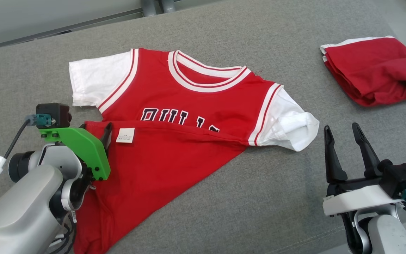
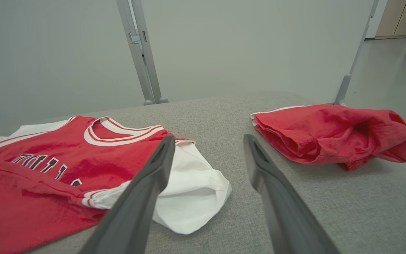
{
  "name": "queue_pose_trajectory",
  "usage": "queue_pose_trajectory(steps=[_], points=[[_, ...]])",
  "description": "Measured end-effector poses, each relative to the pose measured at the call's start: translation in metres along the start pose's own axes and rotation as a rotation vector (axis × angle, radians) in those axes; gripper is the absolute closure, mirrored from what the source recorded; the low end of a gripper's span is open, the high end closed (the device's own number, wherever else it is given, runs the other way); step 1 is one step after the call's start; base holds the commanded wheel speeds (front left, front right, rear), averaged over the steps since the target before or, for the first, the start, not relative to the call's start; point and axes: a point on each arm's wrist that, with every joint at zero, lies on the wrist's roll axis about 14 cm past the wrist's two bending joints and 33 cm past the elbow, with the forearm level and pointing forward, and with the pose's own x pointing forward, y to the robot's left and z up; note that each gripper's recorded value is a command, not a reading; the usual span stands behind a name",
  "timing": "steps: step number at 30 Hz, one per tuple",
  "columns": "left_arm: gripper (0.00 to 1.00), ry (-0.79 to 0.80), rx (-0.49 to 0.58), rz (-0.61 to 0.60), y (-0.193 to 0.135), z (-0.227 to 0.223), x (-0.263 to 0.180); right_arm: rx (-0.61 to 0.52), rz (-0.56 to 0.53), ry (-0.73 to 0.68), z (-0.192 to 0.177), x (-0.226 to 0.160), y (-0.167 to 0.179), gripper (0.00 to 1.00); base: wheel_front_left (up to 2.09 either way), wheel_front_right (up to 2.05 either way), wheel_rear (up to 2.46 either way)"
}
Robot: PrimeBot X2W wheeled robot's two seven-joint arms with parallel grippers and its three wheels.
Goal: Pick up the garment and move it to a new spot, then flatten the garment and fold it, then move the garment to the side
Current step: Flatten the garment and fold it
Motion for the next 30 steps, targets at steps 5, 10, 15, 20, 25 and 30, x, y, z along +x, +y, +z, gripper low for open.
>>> queue_pose_trajectory(steps=[5,10,15,20,25,30], points=[[0.53,0.000,0.003,-0.006,0.001,-0.002,0.003,0.002,-0.009,0.002,0.000,-0.002,-0.003,0.00,0.00,0.00,0.00],[1.00,-0.024,0.003,-0.046,-0.008,0.003,0.001,0.013,-0.011,0.007,-0.002,-0.003,-0.003,0.00,0.00,0.00,0.00],[1.00,-0.120,-0.019,-0.099,-0.022,0.024,-0.011,0.021,0.004,0.012,-0.005,-0.001,0.002,0.00,0.00,0.00,0.00],[1.00,-0.282,-0.060,-0.234,-0.066,0.049,-0.051,0.024,0.017,0.001,-0.002,-0.002,0.006,0.00,0.00,0.00,0.00],[1.00,-0.162,-0.245,-0.304,-0.097,-0.023,-0.103,0.031,0.046,0.010,-0.005,-0.003,0.016,0.00,0.00,0.00,0.00],[1.00,-0.048,-0.382,-0.160,-0.071,-0.090,-0.131,0.033,0.101,0.014,-0.008,0.003,0.034,0.00,0.00,0.00,0.00]])
